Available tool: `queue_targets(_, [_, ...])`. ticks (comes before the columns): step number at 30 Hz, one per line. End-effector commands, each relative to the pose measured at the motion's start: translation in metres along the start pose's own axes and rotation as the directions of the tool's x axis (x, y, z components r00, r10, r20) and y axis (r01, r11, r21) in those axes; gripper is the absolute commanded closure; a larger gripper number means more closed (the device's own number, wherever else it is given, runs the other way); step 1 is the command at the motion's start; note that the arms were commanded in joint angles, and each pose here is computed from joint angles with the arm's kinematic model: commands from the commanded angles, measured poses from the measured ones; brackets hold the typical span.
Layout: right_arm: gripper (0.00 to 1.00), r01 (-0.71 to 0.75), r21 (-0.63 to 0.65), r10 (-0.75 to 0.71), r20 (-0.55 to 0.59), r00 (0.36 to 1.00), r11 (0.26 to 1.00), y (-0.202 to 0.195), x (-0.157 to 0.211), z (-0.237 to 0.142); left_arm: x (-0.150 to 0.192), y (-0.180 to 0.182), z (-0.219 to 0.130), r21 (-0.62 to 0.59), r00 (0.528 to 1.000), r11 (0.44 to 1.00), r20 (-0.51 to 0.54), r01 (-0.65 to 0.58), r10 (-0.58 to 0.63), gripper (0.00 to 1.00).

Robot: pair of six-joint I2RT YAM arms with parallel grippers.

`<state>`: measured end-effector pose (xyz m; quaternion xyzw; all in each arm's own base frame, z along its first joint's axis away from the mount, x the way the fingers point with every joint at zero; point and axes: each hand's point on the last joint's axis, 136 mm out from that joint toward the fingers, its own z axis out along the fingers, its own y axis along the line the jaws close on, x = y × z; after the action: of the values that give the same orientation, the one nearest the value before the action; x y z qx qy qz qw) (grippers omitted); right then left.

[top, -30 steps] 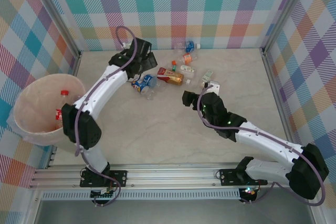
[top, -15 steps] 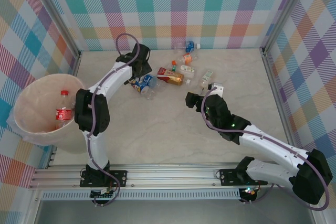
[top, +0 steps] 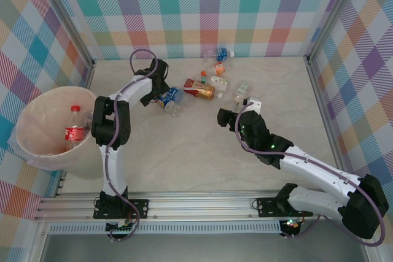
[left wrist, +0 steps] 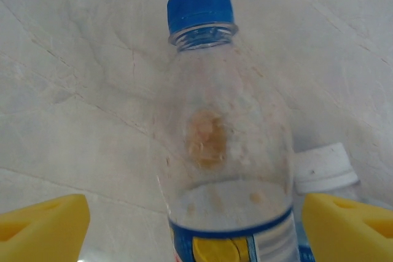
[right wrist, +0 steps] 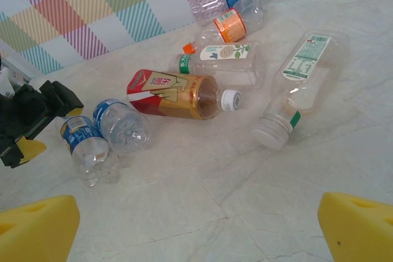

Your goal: Put the plastic bottles in the bin

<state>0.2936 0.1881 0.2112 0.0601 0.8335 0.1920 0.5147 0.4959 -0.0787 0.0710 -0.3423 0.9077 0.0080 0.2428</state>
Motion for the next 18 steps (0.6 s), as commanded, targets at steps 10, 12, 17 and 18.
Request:
queue_targets(10, [0.0, -0.002, 0.016, 0.002, 0.015, 1.0, 1.0, -0.003, -0.005, -0.001, 0.01, 0.008, 0.034, -0.007, 0.999, 1.0, -0.036, 0.002, -0.002, 0.24])
queue_targets(12, [0.0, -0.002, 0.018, 0.002, 0.014, 1.0, 1.0, -0.004, -0.004, -0.001, 0.012, 0.012, 0.037, -0.022, 0.999, 1.0, -0.04, -0.01, 0.009, 0.24])
queue_targets(17, [0.0, -0.002, 0.021, 0.002, 0.01, 1.0, 1.0, -0.005, -0.002, 0.0, 0.017, 0.016, 0.043, -0.028, 0.999, 0.999, -0.042, -0.027, 0.026, 0.28])
queue_targets(18, [0.0, -0.004, 0.02, 0.004, 0.011, 1.0, 1.0, -0.004, -0.003, 0.0, 0.018, 0.015, 0.043, -0.024, 0.999, 0.999, -0.043, -0.033, 0.032, 0.32])
